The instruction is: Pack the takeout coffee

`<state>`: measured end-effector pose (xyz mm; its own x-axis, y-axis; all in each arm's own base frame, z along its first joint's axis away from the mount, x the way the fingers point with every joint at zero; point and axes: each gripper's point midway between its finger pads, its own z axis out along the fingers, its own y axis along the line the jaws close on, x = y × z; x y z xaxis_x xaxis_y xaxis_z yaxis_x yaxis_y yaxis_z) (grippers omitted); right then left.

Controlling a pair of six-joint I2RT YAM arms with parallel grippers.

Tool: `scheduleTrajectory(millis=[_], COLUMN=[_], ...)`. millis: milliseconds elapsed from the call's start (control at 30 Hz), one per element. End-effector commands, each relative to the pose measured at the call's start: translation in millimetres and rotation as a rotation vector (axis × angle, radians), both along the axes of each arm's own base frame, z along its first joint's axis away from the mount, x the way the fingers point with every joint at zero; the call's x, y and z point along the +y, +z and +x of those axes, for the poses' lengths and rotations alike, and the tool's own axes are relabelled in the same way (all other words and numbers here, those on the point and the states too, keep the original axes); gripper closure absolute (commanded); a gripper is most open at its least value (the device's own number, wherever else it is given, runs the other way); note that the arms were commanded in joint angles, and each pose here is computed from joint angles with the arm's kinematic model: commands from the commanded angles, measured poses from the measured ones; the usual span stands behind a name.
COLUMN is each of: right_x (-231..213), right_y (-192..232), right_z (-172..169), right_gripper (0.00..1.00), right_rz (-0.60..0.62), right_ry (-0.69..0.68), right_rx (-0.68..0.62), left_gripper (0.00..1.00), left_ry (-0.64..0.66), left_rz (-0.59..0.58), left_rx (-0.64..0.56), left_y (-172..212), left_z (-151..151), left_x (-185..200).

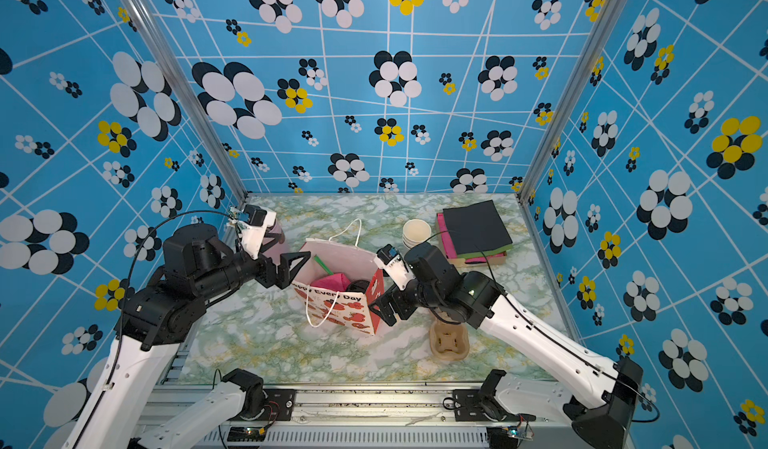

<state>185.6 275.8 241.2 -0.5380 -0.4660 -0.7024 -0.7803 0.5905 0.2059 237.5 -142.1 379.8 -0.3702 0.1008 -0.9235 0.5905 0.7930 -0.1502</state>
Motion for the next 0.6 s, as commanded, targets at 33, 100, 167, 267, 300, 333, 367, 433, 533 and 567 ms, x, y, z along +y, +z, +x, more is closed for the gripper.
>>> scheduleTrajectory(millis=[33, 100, 167, 267, 300, 333, 367, 433, 533, 567], right_x=[6, 9, 10, 10, 11, 11, 12, 11, 10, 10], right_y=[-5, -11, -16, -21, -22, -22, -21, -20, -19, -19], right_z=[5, 8, 14, 22, 24, 26, 28, 32, 35, 36], right_gripper=[0.01, 0.01, 0.01, 0.01, 0.01, 0.01, 0.01, 0.01, 0.01, 0.01], right_rz=[0.015, 0.023, 0.026, 0.020, 0.023, 0.027, 0.035, 0.045, 0.057, 0.059], right_ry=[-0.073, -0.098, -0.136, -0.181, -0.190, -0.200, -0.212, -0.228, -0.248, -0.252], right_rx=[-0.064, -0.081, -0.107, -0.138, -0.141, -0.148, -0.156, -0.169, -0.189, -0.191], left_gripper=[0.01, 0.01, 0.01, 0.01, 0.01, 0.01, 0.01, 0.01, 0.01, 0.01], left_ry=[-0.002, -0.011, -0.024, -0.023, -0.023, -0.023, -0.022, -0.023, -0.023, -0.023], left_rz=[-0.069, -0.090, -0.115, -0.135, -0.136, -0.137, -0.137, -0.138, -0.136, -0.136], left_rx=[-0.029, -0.037, -0.052, -0.062, -0.062, -0.058, -0.056, -0.055, -0.052, -0.052], left_y=[11, 15, 19, 20, 20, 19, 18, 18, 16, 15], left_z=[2, 1, 1, 1, 1, 1, 1, 1, 1, 1], left_x=[-3, -5, -8, -8, -8, -9, -8, -8, -8, -8])
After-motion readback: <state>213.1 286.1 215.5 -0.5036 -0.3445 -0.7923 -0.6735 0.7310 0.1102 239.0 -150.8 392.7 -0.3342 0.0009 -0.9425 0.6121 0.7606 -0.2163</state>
